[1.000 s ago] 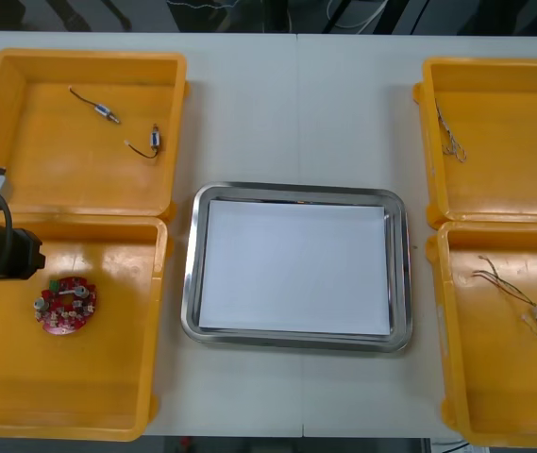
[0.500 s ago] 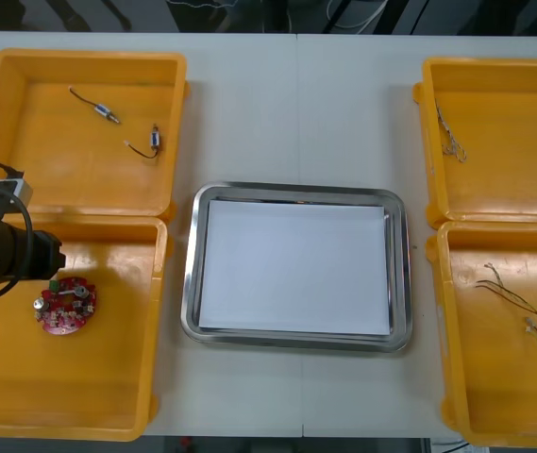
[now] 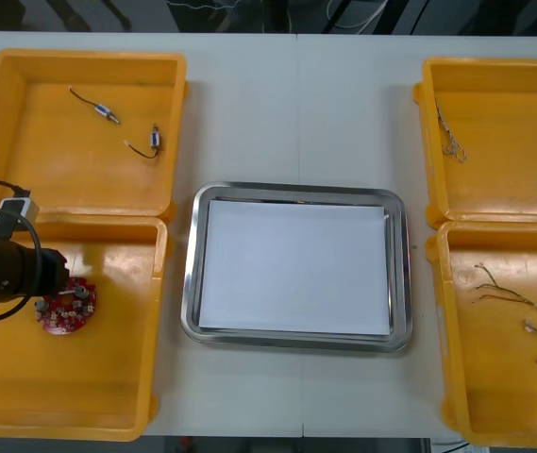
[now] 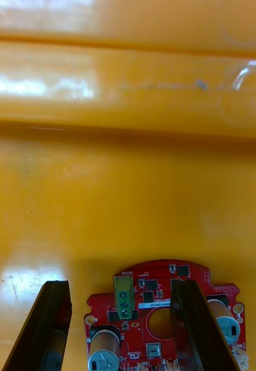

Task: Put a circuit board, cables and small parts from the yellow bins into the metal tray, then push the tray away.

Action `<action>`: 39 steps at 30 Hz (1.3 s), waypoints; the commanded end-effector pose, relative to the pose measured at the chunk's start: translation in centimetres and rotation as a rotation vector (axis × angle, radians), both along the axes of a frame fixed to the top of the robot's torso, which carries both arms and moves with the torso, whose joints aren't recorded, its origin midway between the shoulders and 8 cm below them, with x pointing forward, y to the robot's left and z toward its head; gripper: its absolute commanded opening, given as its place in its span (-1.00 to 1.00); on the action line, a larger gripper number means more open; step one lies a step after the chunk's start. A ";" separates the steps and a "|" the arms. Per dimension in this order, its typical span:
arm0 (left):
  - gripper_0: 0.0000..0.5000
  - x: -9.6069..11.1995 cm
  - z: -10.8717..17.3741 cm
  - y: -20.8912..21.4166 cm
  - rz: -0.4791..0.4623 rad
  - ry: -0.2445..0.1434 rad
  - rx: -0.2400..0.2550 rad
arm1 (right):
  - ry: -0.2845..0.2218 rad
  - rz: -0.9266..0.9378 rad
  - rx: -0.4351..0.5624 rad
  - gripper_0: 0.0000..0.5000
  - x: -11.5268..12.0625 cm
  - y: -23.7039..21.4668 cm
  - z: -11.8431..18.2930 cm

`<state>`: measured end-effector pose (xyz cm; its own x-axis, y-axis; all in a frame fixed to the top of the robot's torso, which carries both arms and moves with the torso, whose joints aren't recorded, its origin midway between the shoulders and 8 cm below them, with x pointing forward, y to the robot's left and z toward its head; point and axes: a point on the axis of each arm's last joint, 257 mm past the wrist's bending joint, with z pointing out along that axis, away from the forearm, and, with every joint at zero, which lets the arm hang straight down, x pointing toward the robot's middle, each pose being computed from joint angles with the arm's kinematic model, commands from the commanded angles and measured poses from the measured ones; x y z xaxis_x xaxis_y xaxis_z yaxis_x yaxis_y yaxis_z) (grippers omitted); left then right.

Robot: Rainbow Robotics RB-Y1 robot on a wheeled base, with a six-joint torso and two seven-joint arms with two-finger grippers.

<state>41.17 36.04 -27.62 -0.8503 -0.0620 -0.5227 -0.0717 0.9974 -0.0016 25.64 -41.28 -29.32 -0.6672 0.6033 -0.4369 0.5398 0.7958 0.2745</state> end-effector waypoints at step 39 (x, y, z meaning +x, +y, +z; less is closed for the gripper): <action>1.00 -1.4 -2.7 -0.9 0.052 0.015 -0.082 | 0.058 0.622 -0.414 1.00 10.2 -3.5 8.9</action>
<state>41.01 36.29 -29.59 -0.8519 -0.0828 -0.5171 -0.0813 0.9964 -0.0256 34.92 -44.21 -21.53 -0.8639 0.0661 -0.4993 0.0906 0.9956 -0.0249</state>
